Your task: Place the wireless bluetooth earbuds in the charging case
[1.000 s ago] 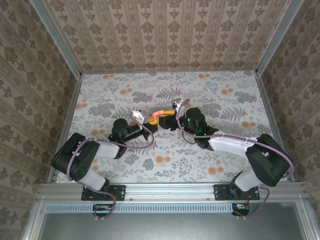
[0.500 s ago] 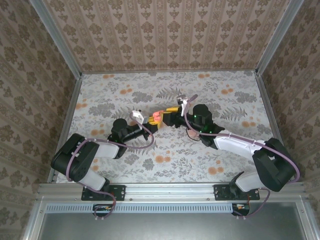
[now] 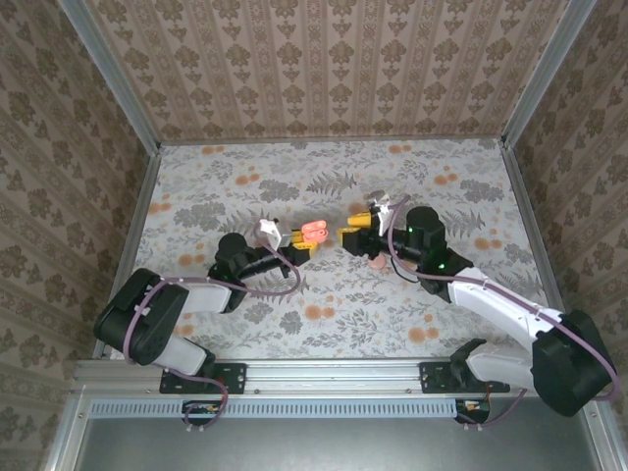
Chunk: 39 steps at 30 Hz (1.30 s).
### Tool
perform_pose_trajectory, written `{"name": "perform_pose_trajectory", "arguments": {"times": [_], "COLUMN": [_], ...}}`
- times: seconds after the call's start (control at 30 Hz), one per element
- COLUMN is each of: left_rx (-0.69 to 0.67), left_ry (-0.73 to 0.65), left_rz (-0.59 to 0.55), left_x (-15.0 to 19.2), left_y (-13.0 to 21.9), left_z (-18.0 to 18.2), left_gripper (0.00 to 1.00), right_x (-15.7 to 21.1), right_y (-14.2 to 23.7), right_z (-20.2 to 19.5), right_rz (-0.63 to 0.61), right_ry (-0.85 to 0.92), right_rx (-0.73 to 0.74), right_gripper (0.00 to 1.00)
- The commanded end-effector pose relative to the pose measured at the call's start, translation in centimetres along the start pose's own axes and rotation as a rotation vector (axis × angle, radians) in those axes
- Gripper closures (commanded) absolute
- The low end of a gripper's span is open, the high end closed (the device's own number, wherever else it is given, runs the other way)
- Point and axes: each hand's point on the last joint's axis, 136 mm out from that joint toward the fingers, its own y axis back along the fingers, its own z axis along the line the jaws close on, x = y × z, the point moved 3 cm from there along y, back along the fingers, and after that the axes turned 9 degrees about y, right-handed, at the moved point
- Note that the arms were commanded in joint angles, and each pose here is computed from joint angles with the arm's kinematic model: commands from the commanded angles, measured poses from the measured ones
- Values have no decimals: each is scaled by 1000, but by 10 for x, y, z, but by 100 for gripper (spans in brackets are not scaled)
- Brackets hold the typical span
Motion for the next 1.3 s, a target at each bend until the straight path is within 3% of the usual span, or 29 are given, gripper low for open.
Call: {"name": "perform_pose_trajectory", "arguments": {"times": [0.0, 0.33, 0.53, 0.77, 0.97, 1.27], "left_rx": [-119, -427, -594, -782, -857, -910], "left_ry": [9, 75, 139, 280, 377, 392], "left_rz": [12, 157, 155, 127, 83, 51], "left_x": [1, 2, -6, -4, 3, 1], "left_y": [10, 42, 75, 116, 143, 162], "left_z": [16, 41, 53, 79, 94, 99], "left_gripper": [88, 89, 90, 90, 90, 90], "right_x": [11, 38, 52, 71, 92, 125], "right_y": [8, 0, -38, -96, -136, -185], "right_z": [-4, -11, 6, 12, 9, 7], "right_rz": [153, 435, 594, 680, 772, 848], "right_ry": [1, -254, -274, -373, -369, -391], "right_rx": [43, 157, 166, 129, 142, 103], "right_gripper": [49, 52, 52, 54, 55, 57]}}
